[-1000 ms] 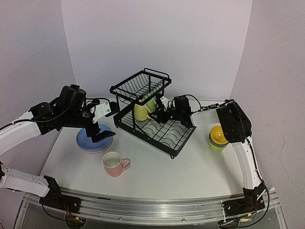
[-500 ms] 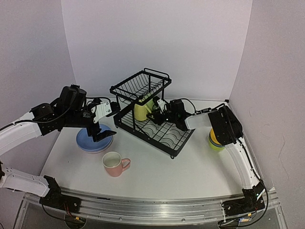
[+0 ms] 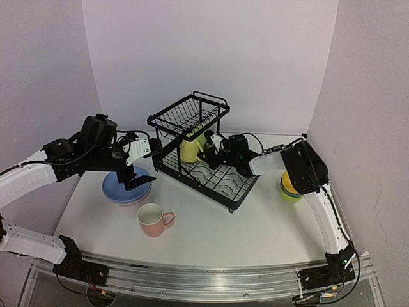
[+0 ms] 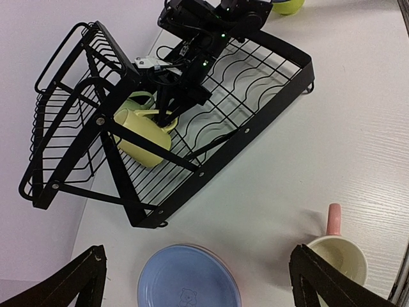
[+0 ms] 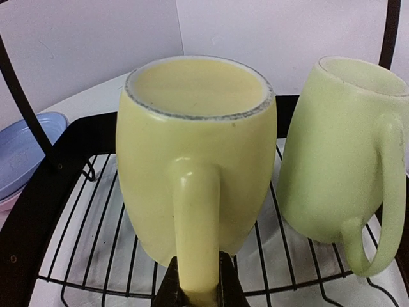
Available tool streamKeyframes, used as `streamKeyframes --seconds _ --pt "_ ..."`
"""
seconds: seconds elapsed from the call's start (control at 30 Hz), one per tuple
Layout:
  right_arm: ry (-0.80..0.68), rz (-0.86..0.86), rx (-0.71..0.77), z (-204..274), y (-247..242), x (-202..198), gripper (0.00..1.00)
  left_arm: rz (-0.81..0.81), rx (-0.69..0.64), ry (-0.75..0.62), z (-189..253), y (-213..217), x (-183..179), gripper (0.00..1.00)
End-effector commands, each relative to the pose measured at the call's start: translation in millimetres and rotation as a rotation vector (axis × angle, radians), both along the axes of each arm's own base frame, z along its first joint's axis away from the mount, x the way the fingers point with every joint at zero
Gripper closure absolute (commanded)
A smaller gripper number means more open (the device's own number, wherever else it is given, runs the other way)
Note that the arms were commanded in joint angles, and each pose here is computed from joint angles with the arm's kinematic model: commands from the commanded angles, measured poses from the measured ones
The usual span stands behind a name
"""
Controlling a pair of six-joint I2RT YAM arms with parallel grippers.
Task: Unload the mixed dishes from the dish rack
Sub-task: Pick up the cup from the dish rack.
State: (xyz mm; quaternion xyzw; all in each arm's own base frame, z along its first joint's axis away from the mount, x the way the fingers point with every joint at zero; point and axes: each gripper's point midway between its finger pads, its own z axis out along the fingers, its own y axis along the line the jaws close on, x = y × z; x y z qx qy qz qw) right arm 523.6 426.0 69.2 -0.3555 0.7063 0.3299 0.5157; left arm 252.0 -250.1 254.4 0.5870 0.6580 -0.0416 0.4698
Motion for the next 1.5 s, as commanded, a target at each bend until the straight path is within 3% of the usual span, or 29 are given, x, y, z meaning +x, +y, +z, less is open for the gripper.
streamKeyframes --seconds 0.0,0.17,0.53,0.83,0.97,1.2,1.33,1.47 --pt "0.008 0.013 0.049 54 -4 -21 1.0 -0.002 -0.026 -0.045 10 -1 4 0.01" --pt "0.087 -0.044 0.106 85 -18 -38 1.0 -0.016 -0.034 -0.056 13 -3 3 0.0" --pt "0.421 -0.248 0.15 89 -67 -80 1.0 -0.084 -0.069 -0.192 37 -11 5 0.01" --pt "0.762 -0.491 0.382 96 -95 -92 1.0 -0.155 -0.117 -0.312 52 -35 18 0.03" --pt "0.881 -0.568 0.421 102 -107 -107 1.0 -0.172 -0.158 -0.36 60 -51 28 0.03" --pt "0.948 -0.611 0.512 143 -127 -135 1.0 -0.304 -0.224 -0.59 75 -84 12 0.04" --pt "0.993 -0.636 0.471 158 -137 -157 1.0 -0.392 -0.236 -0.778 80 -106 -5 0.06" --pt "1.022 -0.634 0.48 178 -144 -177 1.0 -0.393 -0.219 -0.853 84 -122 4 0.11"
